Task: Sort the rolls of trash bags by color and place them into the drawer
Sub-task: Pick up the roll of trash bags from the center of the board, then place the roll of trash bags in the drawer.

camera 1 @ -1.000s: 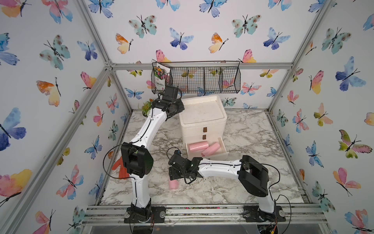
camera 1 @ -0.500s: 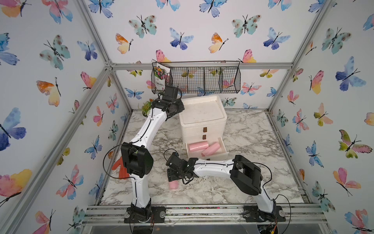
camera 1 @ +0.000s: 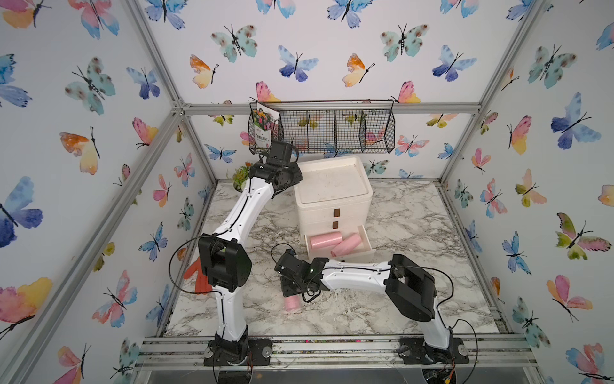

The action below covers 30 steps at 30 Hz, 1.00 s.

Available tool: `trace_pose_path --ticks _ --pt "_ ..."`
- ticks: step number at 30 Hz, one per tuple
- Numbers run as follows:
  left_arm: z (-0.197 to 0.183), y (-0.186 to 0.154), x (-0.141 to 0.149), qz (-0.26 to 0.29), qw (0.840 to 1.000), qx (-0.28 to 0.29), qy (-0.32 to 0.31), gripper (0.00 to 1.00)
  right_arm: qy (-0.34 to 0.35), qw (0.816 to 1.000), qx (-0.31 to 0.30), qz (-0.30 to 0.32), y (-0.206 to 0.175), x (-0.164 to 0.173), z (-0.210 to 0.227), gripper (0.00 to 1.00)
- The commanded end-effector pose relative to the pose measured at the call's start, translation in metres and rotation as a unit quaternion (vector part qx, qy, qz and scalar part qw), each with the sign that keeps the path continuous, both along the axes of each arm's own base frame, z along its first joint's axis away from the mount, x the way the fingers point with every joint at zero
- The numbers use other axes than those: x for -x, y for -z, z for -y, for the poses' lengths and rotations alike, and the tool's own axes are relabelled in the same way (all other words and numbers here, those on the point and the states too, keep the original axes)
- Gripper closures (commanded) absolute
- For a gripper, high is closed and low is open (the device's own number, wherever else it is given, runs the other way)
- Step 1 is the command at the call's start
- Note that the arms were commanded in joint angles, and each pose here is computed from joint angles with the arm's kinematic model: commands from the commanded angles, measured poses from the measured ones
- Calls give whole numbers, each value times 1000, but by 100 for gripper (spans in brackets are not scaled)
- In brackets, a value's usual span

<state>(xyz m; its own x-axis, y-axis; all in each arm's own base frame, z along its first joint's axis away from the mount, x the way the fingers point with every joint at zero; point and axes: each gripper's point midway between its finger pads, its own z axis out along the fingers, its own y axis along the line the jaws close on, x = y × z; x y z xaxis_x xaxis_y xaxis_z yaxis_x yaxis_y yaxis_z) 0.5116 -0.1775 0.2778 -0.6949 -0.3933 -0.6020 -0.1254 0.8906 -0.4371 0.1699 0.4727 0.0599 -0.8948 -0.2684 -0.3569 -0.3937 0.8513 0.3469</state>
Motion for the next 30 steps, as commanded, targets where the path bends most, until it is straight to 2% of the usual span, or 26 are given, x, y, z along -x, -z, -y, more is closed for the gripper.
trace_pose_path --ticks 1,4,7,11,15,21,24,30 --pt "-17 3 11 -37 999 16 -28 100 20 999 -34 33 -65 -2 18 57" --pt "-16 4 11 -38 999 18 -27 100 52 994 -75 67 -103 -10 38 57" --pt "-15 6 12 -39 999 22 -27 100 93 985 -125 71 -132 -22 59 57" --pt "-15 7 15 -39 999 26 -25 100 218 960 -162 67 -142 -59 108 57" --pt "-16 5 17 -38 999 25 -25 100 307 924 -225 44 -136 -94 136 57" --pt "-17 0 18 -33 999 23 -23 100 414 867 -278 26 -119 -139 165 57" --pt "-16 3 18 -36 999 21 -21 100 448 846 -290 12 -110 -154 172 57" --pt "-18 7 16 -39 999 21 -21 100 491 816 -305 -9 -95 -165 176 57"
